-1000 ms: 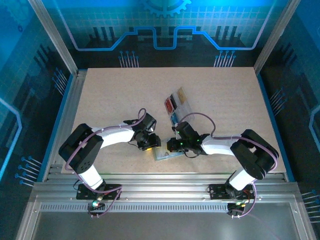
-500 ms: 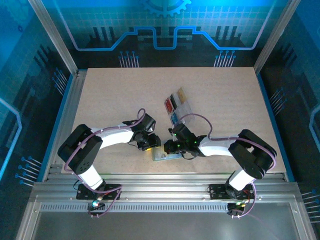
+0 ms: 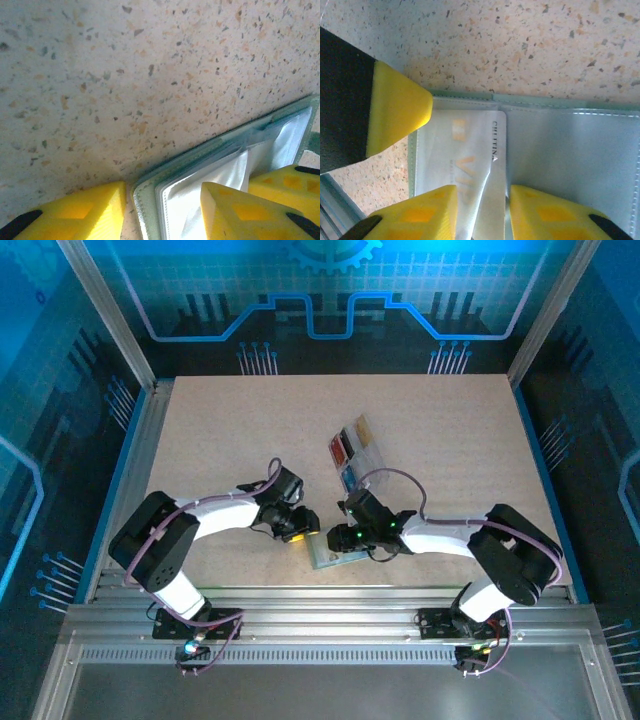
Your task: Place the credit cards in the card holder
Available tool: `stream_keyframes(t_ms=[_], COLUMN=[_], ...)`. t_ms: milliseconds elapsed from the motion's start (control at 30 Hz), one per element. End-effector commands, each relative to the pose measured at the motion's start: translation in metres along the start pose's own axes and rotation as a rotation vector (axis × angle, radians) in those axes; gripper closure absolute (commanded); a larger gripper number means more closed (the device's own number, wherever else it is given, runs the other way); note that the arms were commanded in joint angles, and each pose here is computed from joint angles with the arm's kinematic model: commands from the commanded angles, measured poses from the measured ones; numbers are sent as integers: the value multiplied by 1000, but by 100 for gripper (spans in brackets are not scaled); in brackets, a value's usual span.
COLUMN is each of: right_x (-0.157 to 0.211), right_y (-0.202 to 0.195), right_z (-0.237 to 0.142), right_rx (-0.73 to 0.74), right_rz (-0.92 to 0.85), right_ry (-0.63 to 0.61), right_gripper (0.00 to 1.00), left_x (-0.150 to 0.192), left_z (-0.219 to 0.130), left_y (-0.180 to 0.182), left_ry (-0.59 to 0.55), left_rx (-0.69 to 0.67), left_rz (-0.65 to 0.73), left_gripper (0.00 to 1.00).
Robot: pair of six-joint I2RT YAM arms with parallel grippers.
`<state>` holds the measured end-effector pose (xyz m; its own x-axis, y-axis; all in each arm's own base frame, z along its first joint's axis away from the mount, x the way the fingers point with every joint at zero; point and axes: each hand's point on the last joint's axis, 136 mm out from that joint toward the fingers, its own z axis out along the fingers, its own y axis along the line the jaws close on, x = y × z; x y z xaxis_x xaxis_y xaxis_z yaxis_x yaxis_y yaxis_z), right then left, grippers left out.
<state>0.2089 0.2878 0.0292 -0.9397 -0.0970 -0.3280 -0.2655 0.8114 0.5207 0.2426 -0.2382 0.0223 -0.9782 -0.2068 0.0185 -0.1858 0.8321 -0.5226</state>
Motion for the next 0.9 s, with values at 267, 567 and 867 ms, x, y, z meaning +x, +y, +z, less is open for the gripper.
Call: stream_keyframes(t_ms=[267, 567, 867], right_x=[-3, -2, 0], right_y=[1, -1, -8], right_z=[-10, -14, -13], right_rx=[53, 50, 96], right_rz=[-42, -36, -38], right_ry=[31, 38, 62], right_gripper=[62, 91, 100], left_x=[13, 26, 33], left_z=[-26, -15, 8], left_y=[-3, -6, 4], left_ry=[-6, 32, 67], left_rx=[40, 46, 14], left_rz=[3, 19, 3], left_gripper=[62, 86, 90])
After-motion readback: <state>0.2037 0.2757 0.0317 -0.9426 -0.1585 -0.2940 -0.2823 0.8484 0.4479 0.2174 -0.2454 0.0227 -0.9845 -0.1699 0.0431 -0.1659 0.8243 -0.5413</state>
